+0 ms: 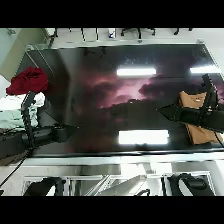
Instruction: Fold the shirts.
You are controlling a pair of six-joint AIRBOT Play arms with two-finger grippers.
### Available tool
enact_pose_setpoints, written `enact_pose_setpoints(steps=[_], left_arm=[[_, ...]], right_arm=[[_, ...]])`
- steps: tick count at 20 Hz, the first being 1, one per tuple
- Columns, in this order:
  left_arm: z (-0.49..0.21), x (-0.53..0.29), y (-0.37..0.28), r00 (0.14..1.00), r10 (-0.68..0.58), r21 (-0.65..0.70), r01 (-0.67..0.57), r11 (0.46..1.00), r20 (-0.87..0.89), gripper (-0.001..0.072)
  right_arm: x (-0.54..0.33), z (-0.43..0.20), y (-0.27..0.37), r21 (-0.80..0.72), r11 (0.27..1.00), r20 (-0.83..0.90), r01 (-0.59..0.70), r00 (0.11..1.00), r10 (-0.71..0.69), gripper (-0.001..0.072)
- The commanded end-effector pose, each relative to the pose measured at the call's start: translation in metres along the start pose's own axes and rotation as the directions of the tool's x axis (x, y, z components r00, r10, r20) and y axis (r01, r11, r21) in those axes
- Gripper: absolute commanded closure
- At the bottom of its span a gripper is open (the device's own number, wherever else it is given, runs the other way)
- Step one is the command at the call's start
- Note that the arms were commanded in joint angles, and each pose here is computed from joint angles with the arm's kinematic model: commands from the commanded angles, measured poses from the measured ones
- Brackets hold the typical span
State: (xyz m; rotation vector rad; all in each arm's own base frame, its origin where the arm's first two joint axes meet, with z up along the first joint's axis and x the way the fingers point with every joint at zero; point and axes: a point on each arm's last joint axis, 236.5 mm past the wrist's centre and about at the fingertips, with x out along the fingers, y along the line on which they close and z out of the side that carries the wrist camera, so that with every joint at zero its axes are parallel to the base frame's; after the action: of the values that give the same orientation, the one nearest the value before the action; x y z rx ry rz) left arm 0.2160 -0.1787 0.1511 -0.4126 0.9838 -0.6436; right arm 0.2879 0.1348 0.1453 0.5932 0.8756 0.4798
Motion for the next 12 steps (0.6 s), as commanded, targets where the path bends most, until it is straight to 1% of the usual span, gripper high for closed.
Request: enact_pose_setpoints(steps=[1,5,6,7,8,9,10,12], left_arm=[[0.000,0.000,0.000,1.000,0.001,0.002,-0.001,1.000,0.001,0.0693],[0.000,0.000,0.000,1.000,0.002,0.003,-0.002,1.000,0.002,0.0693],[0.002,0.000,0.003,1.000,0.014,0.007,-0.014,1.000,0.009,0.0693],[0.004,-0.001,0.013,0.998,0.056,0.021,-0.056,0.998,0.019,0.0693],[0.008,-0.004,0.029,0.991,0.130,0.047,-0.131,0.990,0.025,0.0693],[0.013,-0.011,0.051,0.971,0.237,0.064,-0.238,0.969,0.023,0.0694],[0.021,-0.021,0.076,0.936,0.353,0.072,-0.353,0.933,0.019,0.0694],[0.044,-0.041,0.112,0.849,0.529,0.122,-0.527,0.841,0.021,0.0694]], right_arm=[[0.000,0.000,0.000,0.000,1.000,-0.001,0.000,1.000,0.000,0.0687],[0.000,0.000,0.000,-0.001,1.000,-0.001,-0.001,1.000,0.001,0.0687],[0.000,0.000,0.000,-0.001,1.000,-0.001,-0.001,1.000,0.001,0.0687],[0.000,0.000,0.000,-0.001,1.000,-0.001,0.000,1.000,0.000,0.0687],[0.000,0.000,0.000,-0.001,1.000,-0.001,-0.001,1.000,0.001,0.0687],[0.000,0.000,0.000,-0.001,1.000,-0.001,0.000,1.000,0.000,0.0687],[0.000,0.000,0.000,-0.001,1.000,-0.001,-0.001,1.000,0.001,0.0687],[0.000,0.000,0.000,0.000,1.000,-0.001,0.000,1.000,0.000,0.0687]])
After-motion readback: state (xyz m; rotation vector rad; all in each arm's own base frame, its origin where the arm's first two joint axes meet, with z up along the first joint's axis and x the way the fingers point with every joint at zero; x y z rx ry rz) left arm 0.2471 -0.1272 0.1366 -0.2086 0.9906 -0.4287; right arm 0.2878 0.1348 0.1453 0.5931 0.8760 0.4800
